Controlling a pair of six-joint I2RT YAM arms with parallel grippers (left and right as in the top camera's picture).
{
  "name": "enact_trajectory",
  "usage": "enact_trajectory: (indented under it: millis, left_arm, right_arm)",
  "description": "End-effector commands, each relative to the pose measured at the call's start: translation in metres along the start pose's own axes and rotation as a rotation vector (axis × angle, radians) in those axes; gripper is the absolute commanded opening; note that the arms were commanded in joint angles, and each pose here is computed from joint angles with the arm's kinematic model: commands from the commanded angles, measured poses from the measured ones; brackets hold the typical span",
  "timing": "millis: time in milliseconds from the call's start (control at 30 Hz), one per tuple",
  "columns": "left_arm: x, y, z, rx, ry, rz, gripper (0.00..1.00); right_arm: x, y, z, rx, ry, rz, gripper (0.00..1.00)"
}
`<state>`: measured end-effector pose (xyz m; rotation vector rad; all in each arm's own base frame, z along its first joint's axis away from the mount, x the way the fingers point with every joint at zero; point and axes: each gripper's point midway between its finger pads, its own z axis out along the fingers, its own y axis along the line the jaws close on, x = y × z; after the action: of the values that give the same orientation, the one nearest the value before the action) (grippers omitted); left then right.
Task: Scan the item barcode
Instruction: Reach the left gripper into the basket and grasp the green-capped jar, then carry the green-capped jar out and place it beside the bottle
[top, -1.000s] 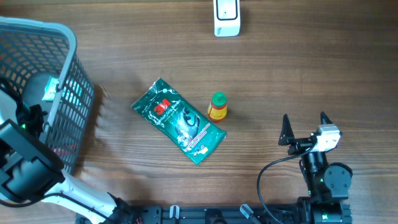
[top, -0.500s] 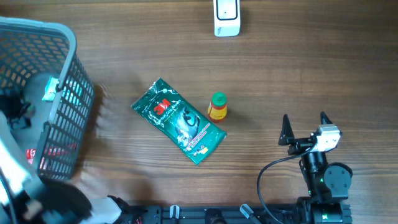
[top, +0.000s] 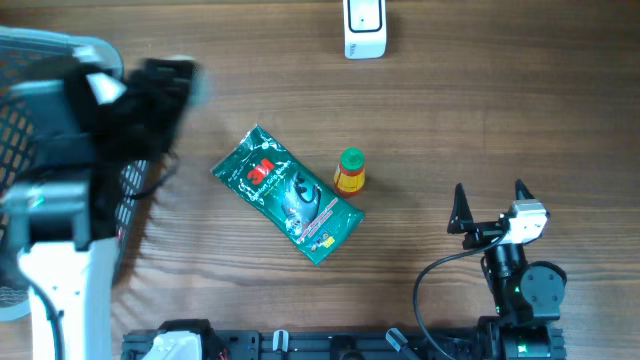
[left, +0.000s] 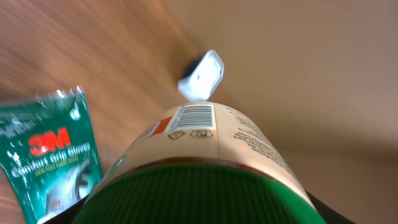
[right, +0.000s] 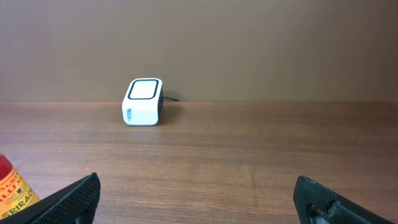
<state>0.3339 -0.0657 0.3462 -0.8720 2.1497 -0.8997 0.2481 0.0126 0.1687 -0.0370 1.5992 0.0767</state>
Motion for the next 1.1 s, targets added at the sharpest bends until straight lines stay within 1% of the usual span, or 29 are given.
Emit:
enact_trajectory:
  millis: [0,67,100,200,233,267,300,367,467,567,700,767,833,933,1000,1033,1067]
  left_arm:
    - [0.044,-0.014,0.031,-0.055,0.070,0.206,0.58]
    - [0.071,-0.011,0.058,-0.138,0.092,0.289,0.59]
    - [0.077,-0.008,0.067,-0.170,0.090,0.313,0.59]
    - [0.099,0.010,0.119,-0.301,0.096,0.418,0.58]
    - [0.109,0.019,0.149,-0.326,0.134,0.507,0.58]
    - [0.112,0.024,0.162,-0.340,0.148,0.535,0.58]
    - [0.119,0.039,0.188,-0.375,0.185,0.594,0.58]
    - [0.133,0.069,0.224,-0.435,0.261,0.695,0.58]
    - [0.151,0.110,0.258,-0.507,0.360,0.782,0.58]
    - [0.172,0.131,0.275,-0.493,0.476,0.837,0.58]
    - [0.175,0.138,0.272,-0.513,0.507,0.849,0.59]
    - [0.185,0.137,0.270,-0.464,0.575,0.882,0.59]
    - [0.187,0.137,0.269,-0.463,0.579,0.887,0.60]
    - [0.189,0.141,0.266,-0.457,0.620,0.967,0.60]
    - [0.189,0.144,0.264,-0.459,0.638,0.993,0.64]
    - [0.189,0.143,0.264,-0.458,0.638,0.993,0.66]
    - [0.189,0.144,0.264,-0.459,0.638,0.993,0.72]
  right_arm:
    - [-0.001,0.001,0.000,-0.007,-0.007,-0.010,1.00]
    - [-0.001,0.001,0.000,-0.007,-0.007,-0.010,1.00]
    - [-0.001,0.001,0.000,-0.007,-0.007,-0.010,1.00]
    - [-0.001,0.001,0.000,-0.007,-0.007,-0.010,1.00]
    - [-0.001,0.001,0.000,-0.007,-0.007,-0.010,1.00]
    - [-0.001,0.001,0.000,-0.008,-0.007,-0.010,1.00]
    - [-0.001,0.001,0.000,-0.007,-0.007,-0.010,1.00]
    - [-0.001,0.001,0.000,-0.007,-0.007,-0.010,1.00]
    - [-0.001,0.001,0.000,-0.007,-0.007,-0.010,1.00]
    - [-0.001,0.001,0.000,-0.007,-0.007,-0.010,1.00]
    - [-0.001,0.001,0.000,-0.007,-0.007,-0.010,1.00]
    - [-0.001,0.001,0.000,-0.007,-0.007,-0.010,1.00]
    - [-0.001,0.001,0.000,-0.007,-0.007,-0.010,1.00]
    - [-0.001,0.001,0.000,-0.007,-0.007,-0.010,1.00]
    - [-0.001,0.001,0.000,-0.007,-0.007,-0.010,1.00]
    - [-0.001,0.001,0.000,-0.007,-0.007,-0.010,1.00]
    - [-0.001,0.001,0.000,-0.007,-0.007,-0.010,1.00]
